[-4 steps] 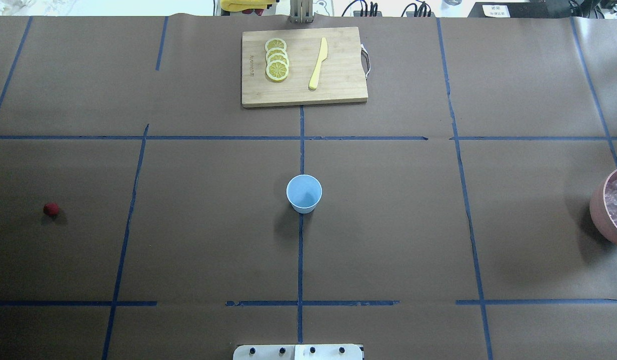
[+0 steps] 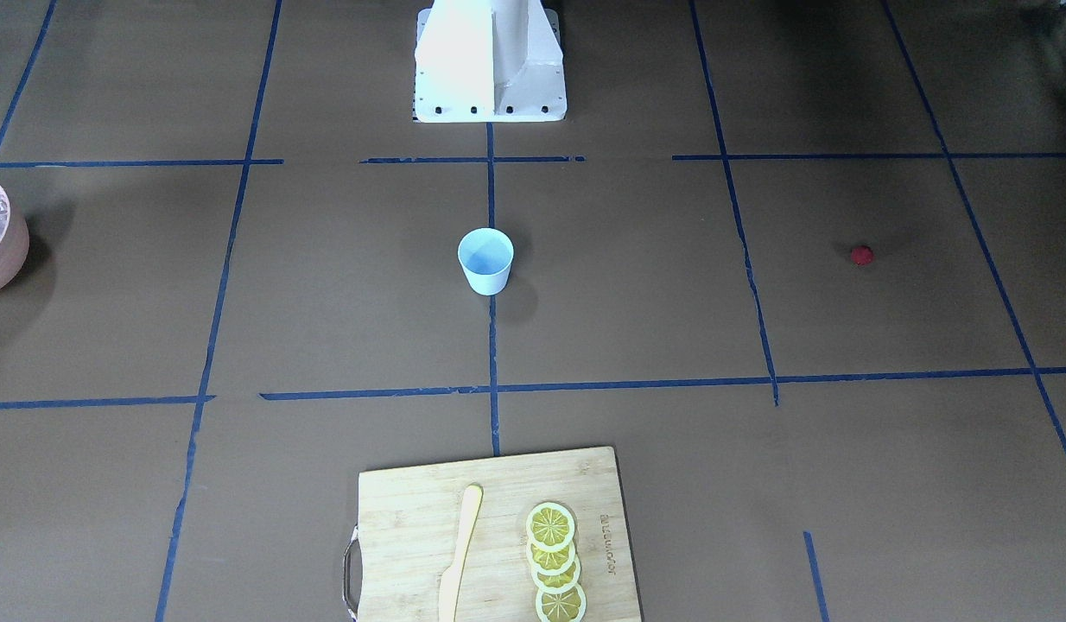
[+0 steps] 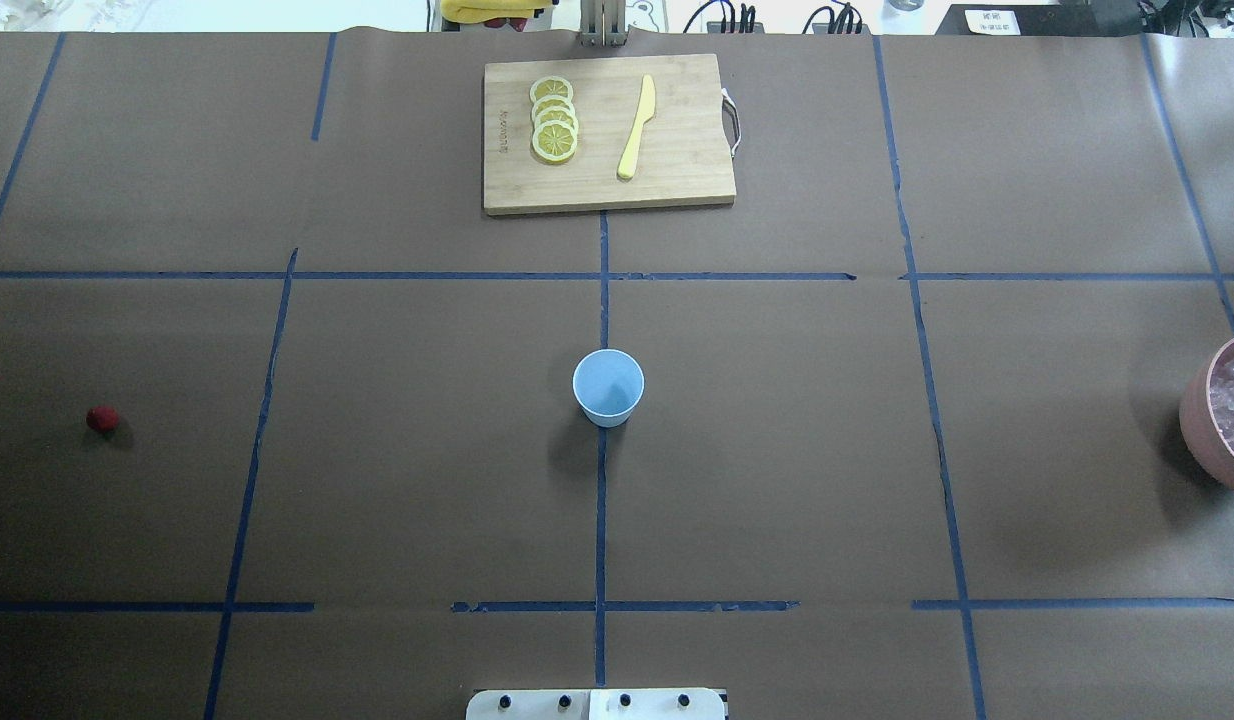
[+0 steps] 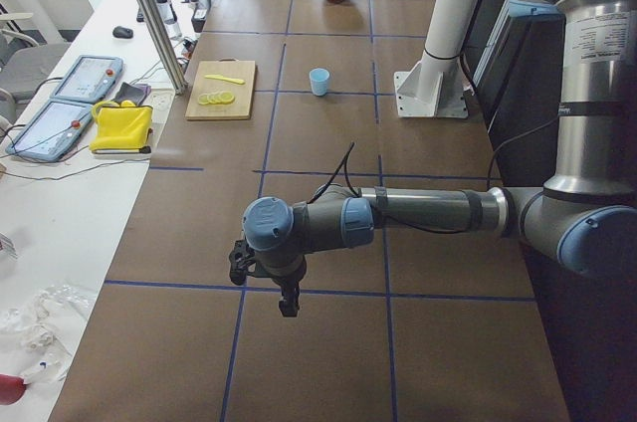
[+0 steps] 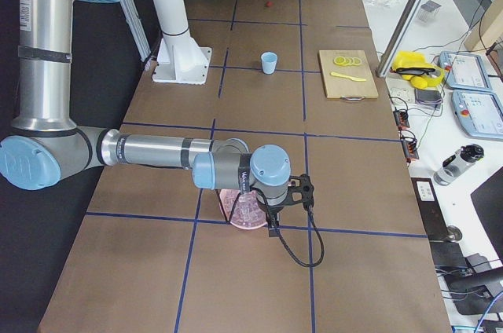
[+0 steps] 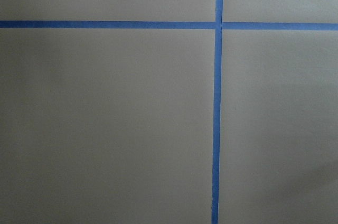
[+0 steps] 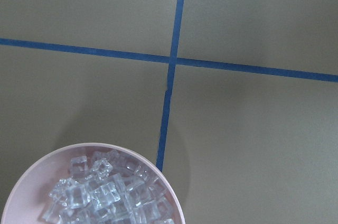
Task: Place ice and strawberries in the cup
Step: 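Lower the right gripper into the pink bowl and grasp an ice cube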
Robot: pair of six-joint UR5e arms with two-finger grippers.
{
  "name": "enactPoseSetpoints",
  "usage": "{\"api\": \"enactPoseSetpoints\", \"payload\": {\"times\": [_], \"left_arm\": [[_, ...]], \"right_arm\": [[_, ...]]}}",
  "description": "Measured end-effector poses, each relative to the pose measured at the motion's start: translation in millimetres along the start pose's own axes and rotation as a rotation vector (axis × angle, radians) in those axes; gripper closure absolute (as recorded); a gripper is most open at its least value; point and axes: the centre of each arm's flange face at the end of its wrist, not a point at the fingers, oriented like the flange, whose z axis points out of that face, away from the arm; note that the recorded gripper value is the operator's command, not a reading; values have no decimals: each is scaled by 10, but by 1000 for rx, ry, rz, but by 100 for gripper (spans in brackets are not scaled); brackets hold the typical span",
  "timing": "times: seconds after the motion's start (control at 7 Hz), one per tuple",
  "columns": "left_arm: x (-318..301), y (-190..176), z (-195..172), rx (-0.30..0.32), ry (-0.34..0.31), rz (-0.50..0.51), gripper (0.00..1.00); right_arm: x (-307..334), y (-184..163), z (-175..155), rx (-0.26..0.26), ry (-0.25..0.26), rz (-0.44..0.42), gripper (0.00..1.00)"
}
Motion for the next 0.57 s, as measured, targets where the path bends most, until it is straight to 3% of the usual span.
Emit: {"api": "enactPoseSetpoints", "payload": {"times": [0.29, 0.57], "left_arm": [[21, -5, -18, 5, 1, 6, 0], [52, -6, -47, 11, 0, 14, 0]], "right_arm": [[-86, -28, -56, 63, 2, -71, 0], [-149, -37, 49, 58, -1, -103, 0]]}}
